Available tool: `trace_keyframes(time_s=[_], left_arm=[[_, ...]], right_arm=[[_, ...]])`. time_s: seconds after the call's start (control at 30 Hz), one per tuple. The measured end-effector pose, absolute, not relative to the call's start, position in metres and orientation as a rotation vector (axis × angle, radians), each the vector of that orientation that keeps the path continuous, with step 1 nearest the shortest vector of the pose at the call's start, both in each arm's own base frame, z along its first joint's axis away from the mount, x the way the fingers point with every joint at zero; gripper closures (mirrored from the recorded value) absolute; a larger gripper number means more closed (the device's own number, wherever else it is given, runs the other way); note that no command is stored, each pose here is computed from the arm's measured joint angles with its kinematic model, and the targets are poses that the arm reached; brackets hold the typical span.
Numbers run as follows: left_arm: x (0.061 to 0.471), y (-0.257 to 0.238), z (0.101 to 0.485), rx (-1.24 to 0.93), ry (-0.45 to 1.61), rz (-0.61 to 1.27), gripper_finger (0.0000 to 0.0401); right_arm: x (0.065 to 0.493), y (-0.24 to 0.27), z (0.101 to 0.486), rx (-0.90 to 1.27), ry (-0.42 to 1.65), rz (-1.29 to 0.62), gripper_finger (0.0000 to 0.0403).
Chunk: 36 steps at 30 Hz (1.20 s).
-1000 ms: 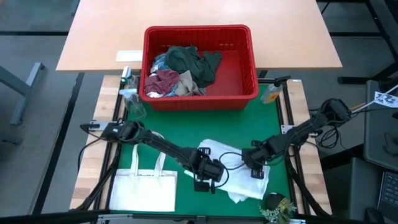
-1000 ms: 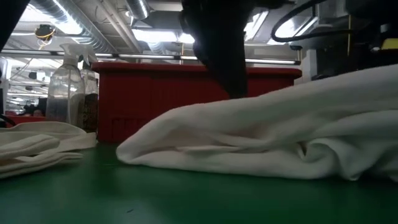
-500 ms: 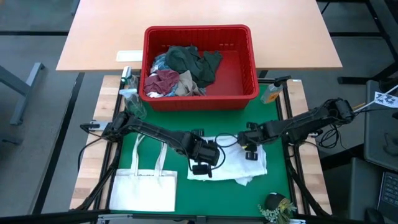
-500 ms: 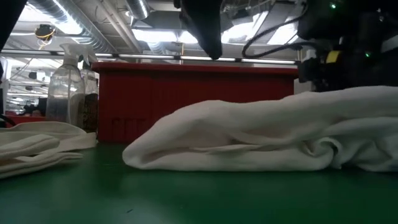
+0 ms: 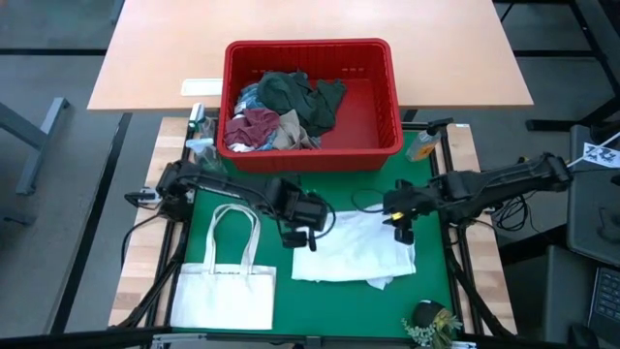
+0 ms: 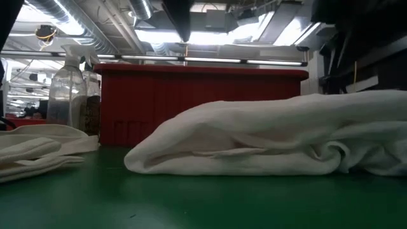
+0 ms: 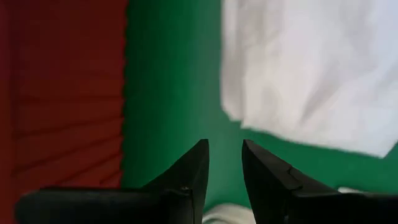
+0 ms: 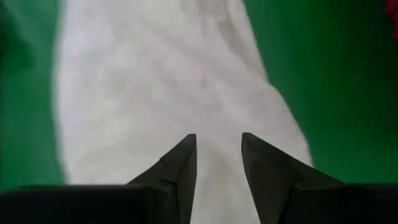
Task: Fold Laundry from Bin
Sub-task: Fold the white polo shirt
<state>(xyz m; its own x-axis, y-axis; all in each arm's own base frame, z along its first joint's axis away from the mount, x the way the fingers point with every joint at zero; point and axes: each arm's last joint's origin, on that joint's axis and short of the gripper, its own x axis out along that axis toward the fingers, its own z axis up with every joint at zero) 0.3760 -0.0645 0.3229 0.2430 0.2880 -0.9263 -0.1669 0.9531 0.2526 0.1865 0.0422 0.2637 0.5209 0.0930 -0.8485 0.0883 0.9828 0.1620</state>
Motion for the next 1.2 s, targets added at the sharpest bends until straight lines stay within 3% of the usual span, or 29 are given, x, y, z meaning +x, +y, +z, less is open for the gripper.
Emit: trace_keyframes(time_s=[0.33, 0.57, 0.83, 1.2], left_arm=[[0.391, -0.056, 0.295, -0.032, 1.201, 0.368, 0.0310], [0.408, -0.068, 0.255, -0.136, 1.071, 0.247, 0.0310], [0.400, -0.070, 0.217, -0.194, 1.095, 0.298, 0.0312], [0.377, -0.055, 0.165, -0.224, 1.167, 0.475, 0.0375]], right_arm=[[0.176, 0.093, 0.265, 0.193, 0.953, 0.074, 0.0274], [0.176, 0.131, 0.237, 0.101, 1.025, -0.018, 0.0274], [0.185, 0.157, 0.194, -0.011, 1.169, -0.065, 0.0274], [0.191, 0.169, 0.152, -0.034, 1.409, -0.039, 0.0274]])
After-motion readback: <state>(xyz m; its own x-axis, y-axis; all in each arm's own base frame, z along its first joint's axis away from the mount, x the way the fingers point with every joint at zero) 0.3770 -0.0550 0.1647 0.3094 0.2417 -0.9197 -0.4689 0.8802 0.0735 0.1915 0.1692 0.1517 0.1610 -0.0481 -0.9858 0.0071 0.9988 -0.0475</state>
